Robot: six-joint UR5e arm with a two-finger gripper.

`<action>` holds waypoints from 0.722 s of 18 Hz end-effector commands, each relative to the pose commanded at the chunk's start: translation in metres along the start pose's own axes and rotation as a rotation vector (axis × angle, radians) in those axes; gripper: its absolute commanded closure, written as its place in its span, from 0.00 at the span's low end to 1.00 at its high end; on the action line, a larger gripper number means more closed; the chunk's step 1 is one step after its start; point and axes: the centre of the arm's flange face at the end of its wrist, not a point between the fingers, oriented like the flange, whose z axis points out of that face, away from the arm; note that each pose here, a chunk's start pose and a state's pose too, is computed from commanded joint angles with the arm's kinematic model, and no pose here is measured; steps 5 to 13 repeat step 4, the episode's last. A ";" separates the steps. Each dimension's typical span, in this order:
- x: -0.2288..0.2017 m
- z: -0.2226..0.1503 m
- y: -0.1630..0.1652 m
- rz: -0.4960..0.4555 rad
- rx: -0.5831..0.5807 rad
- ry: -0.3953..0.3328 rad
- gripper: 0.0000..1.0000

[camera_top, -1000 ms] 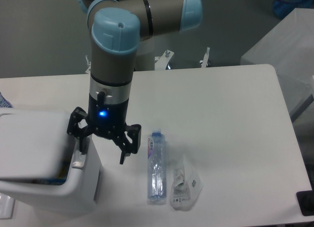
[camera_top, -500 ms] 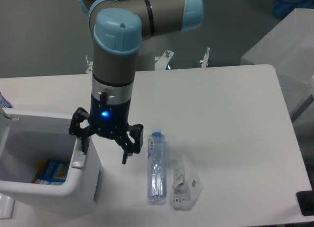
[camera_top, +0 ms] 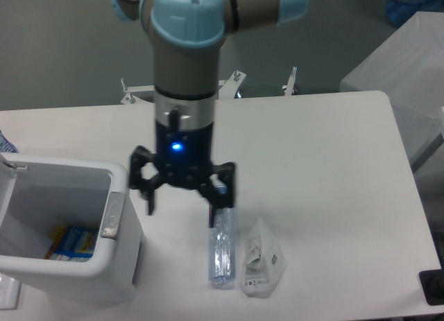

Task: Open the trash can
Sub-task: 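Lift the gripper away from the trash can toward the water bottle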

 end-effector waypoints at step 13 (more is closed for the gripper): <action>-0.040 0.007 0.029 0.083 -0.108 -0.073 0.00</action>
